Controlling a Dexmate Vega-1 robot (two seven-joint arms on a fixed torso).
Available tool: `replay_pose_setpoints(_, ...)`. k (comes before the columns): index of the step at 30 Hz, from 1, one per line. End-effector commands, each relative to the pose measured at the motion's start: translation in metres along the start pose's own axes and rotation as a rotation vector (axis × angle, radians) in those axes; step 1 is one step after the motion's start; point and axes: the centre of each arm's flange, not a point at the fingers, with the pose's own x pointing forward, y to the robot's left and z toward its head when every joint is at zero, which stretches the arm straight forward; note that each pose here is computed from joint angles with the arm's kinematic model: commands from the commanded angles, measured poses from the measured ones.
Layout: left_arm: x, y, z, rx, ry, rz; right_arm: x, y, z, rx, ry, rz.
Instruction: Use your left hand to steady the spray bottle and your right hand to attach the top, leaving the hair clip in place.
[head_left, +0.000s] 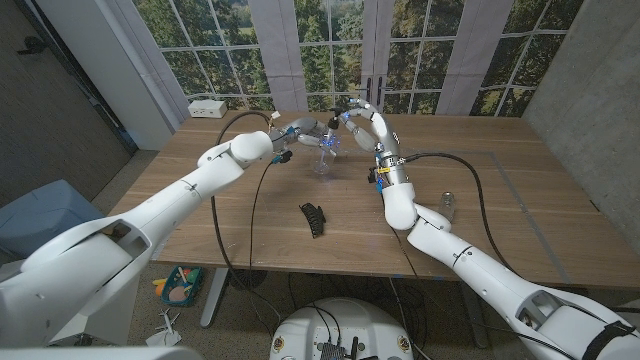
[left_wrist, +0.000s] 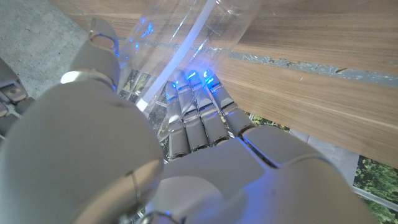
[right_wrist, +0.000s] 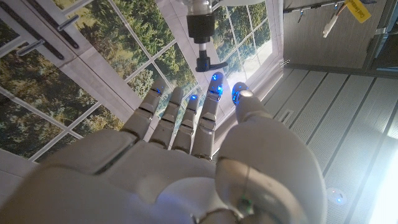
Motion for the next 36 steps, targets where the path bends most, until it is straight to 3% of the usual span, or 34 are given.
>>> replay_pose_setpoints(1,0.003,-0.001,0.005,0.098,0.018,-0.003,0.011,0.001,0.009,-0.045,-0.027,0.055)
replay_pose_setpoints(26,-0.002,-0.011,0.009,0.152,0.040,-0.034,0.017,0.005,0.020,-0.064,-0.027,0.106)
replay_pose_setpoints(36,-0.007,-0.014,0.012,0.155,0.033,-0.032,0.018,0.006,0.020,-0.050,0.013,0.104)
